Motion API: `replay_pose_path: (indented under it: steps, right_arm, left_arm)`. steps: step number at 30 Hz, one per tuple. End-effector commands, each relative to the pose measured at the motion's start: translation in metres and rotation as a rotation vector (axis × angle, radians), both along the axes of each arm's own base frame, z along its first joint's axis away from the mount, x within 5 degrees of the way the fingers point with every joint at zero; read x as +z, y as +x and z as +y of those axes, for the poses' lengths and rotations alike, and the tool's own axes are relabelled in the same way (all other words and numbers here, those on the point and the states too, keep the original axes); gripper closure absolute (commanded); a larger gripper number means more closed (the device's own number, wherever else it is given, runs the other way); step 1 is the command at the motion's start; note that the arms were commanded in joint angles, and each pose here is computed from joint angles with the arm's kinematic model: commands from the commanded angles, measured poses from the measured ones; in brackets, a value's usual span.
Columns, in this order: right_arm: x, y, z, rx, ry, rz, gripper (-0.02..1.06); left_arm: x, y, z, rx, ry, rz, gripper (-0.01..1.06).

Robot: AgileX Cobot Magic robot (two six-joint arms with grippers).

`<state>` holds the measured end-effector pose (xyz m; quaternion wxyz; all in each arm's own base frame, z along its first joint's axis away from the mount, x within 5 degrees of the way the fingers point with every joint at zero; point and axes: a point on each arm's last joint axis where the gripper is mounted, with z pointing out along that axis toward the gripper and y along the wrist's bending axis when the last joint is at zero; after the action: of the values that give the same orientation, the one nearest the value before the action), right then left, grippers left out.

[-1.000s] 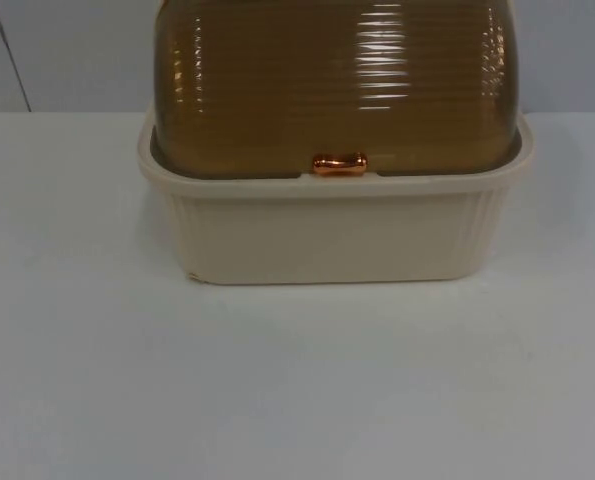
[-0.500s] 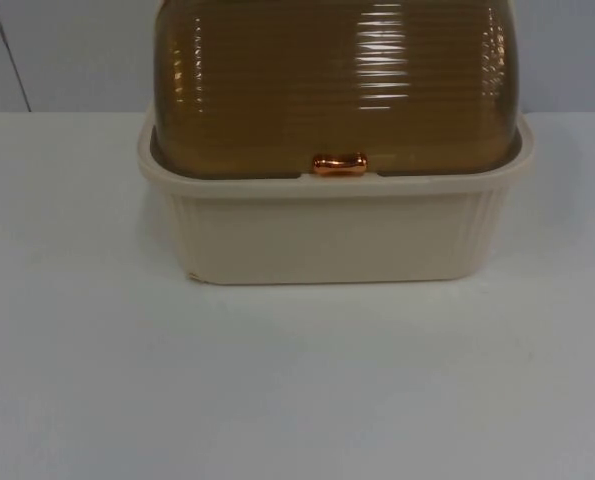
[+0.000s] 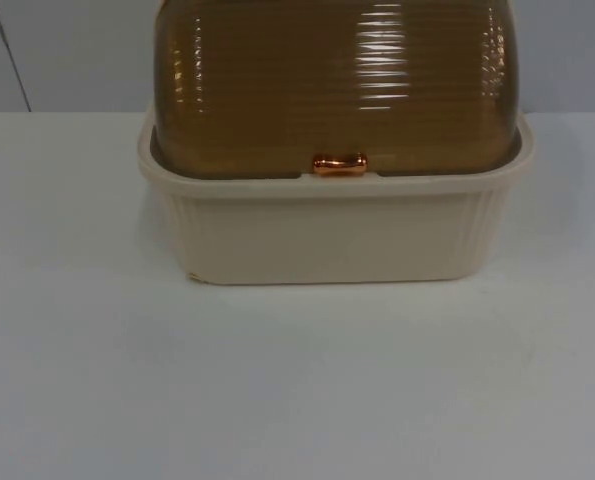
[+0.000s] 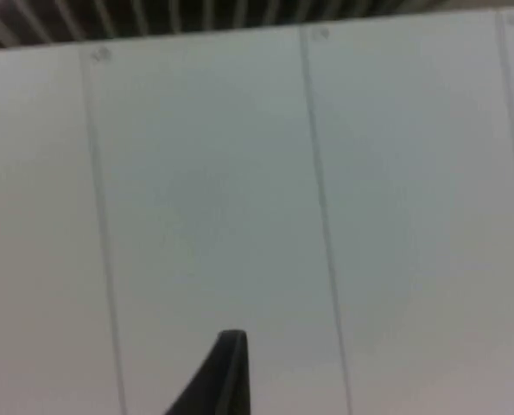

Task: Open the box lid with the left hand, place the block into the box with the right hand, then close the box lid with the left hand.

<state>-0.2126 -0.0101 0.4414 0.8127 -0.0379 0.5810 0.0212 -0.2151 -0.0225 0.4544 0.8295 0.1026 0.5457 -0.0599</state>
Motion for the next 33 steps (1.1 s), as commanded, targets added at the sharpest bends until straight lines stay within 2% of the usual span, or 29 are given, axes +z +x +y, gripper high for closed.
replay_pose_path:
  steps: [1, 3, 6, 9, 18, 22, 24, 27, 30, 33]
  right_arm:
    - [0.000, 0.002, 0.000, -0.003, 0.002, 0.007, -0.01]
    - [0.000, 0.002, 0.000, -0.003, 0.002, 0.007, -0.01]
    - [-0.001, 0.004, 0.000, -0.010, 0.001, 0.015, -0.01]
    - [-0.002, 0.010, -0.001, -0.024, -0.001, 0.037, -0.01]
    - [-0.010, 0.034, -0.002, -0.004, 0.014, 0.122, -0.01]
    - [-0.019, 0.054, 0.002, 0.019, 0.011, 0.201, -0.01]
    - [-0.020, 0.056, 0.002, 0.019, 0.011, 0.208, -0.01]
    - [-0.027, 0.070, 0.002, 0.006, -0.009, 0.262, -0.01]
    - [-0.032, 0.079, 0.000, 0.000, -0.016, 0.297, -0.01]
    - [-0.046, 0.103, 0.000, 0.004, -0.004, 0.381, -0.01]
  left_arm:
    - [-0.001, 0.007, 0.001, -0.031, 0.015, 0.036, 0.00]
    - [-0.003, 0.007, 0.002, -0.018, 0.019, 0.046, 0.00]
    - [-0.011, 0.004, 0.008, 0.060, 0.036, 0.045, 0.00]
    - [-0.016, 0.013, 0.012, 0.092, 0.031, 0.104, 0.00]
    - [-0.017, 0.017, 0.010, 0.041, 0.023, 0.122, 0.00]
    - [-0.017, 0.017, 0.007, 0.046, -0.002, 0.128, 0.00]
    - [-0.017, 0.017, 0.006, 0.053, -0.003, 0.128, 0.00]
    - [-0.017, 0.019, 0.003, 0.107, -0.004, 0.130, 0.00]
    - [-0.019, 0.024, 0.003, 0.110, -0.003, 0.147, 0.00]
    - [-0.028, 0.048, 0.005, 0.126, 0.001, 0.237, 0.00]
